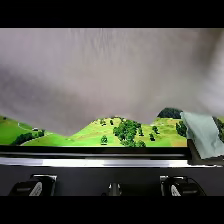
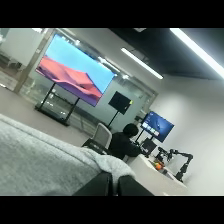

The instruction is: Fold the shirts.

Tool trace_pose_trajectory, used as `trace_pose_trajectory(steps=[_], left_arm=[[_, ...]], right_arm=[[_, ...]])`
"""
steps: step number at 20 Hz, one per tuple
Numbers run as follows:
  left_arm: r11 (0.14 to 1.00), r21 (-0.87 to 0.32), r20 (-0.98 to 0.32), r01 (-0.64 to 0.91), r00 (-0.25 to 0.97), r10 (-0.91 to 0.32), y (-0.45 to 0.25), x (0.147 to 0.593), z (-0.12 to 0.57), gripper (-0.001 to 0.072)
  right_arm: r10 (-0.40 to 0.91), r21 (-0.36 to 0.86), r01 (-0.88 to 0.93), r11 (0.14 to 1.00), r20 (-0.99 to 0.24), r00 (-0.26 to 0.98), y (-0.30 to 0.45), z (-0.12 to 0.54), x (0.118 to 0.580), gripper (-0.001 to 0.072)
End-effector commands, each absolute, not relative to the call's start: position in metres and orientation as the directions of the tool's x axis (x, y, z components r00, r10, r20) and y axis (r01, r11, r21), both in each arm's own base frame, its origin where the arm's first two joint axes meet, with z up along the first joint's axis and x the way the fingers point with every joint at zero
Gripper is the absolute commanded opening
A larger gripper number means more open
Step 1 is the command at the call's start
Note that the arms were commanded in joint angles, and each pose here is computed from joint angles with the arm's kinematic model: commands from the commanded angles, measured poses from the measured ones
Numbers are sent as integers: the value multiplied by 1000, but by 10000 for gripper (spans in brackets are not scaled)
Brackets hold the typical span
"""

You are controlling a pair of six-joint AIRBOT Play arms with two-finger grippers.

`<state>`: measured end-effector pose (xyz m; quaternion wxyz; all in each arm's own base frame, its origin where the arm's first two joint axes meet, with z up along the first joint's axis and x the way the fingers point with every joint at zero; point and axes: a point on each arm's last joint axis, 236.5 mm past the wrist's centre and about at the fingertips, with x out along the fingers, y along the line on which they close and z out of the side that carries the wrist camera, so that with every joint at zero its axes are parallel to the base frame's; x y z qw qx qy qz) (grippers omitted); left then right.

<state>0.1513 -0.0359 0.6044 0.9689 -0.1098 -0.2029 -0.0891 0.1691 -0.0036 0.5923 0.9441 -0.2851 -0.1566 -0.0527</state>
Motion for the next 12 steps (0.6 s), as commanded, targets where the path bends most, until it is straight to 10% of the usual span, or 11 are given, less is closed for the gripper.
trace_pose_trajectory(steps=[1,5,12], left_arm=[[967,-149,389,208,911,-136,-39,145,601,27],[975,-131,181,180,971,-155,-41,187,555,28],[978,-164,-391,129,902,-185,-34,313,388,28]], right_arm=[[-50,-526,232,818,336,940,-13,597,152,26],[-62,-551,149,821,173,983,-16,561,177,26],[-63,-484,-266,834,-562,825,-12,375,317,29]])
